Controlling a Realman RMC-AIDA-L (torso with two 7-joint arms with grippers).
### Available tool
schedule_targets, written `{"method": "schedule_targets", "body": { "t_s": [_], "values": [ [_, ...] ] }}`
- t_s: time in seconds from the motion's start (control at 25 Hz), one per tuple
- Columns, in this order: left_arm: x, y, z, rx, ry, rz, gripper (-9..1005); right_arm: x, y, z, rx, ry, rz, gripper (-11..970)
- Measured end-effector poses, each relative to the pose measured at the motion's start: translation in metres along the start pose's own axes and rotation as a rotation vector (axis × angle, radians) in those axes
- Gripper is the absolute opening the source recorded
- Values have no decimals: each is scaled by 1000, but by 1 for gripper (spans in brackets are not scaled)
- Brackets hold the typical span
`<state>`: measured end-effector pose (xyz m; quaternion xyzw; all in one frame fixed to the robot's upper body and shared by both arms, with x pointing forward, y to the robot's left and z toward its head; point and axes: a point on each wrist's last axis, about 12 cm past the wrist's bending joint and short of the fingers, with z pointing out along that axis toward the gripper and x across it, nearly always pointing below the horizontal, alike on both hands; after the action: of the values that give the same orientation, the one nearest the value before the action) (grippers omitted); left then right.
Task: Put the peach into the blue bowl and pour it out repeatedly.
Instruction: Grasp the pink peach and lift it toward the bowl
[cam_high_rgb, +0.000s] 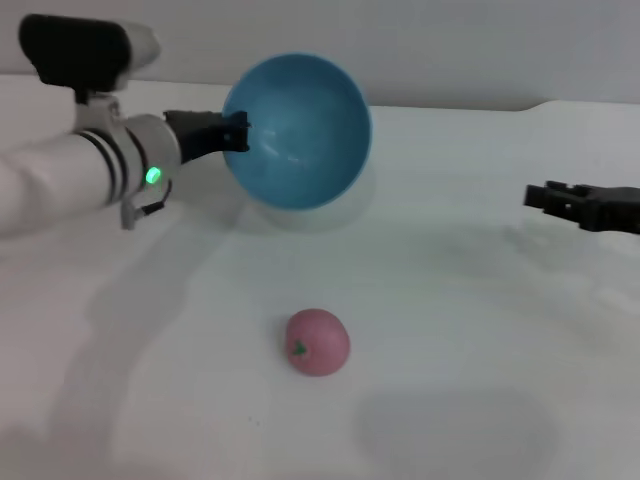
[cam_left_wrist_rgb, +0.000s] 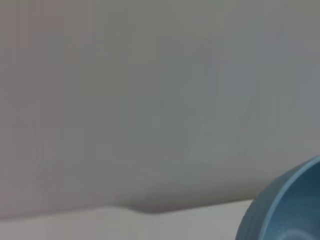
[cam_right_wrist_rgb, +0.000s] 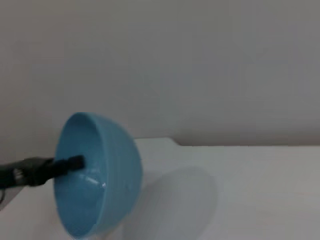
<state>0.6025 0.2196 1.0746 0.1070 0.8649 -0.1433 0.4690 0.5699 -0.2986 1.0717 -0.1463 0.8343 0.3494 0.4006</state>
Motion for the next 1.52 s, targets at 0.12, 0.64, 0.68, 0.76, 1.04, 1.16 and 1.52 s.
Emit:
{"method": "schedule_targets", "body": {
  "t_s": [0.12,0.64,0.68,0.76,1.04,1.16,1.52],
  "values": [
    [-11,24,-9,46,63,-118,0,-6,10,15,-45,27,-59,404],
    [-10,64,-40,85,312,-238,-1,-12,79,103,-305,293,-431,429],
    [-10,63,-39,85,315,-240,-1,-12,86,110,-323,311,-460,453],
    [-9,62,-39,88,316,-242,-1,-13,93,119,-335,325,-488,500],
    [-8,57,-37,97,317,-246,-1,-7,107,131,-356,340,-511,612],
    [-8,57,-37,97,316,-249,-1,1,111,133,-369,347,-493,607],
    [-11,54,-34,104,309,-241,-1,40,124,139,-369,422,-499,605]
  ]
}}
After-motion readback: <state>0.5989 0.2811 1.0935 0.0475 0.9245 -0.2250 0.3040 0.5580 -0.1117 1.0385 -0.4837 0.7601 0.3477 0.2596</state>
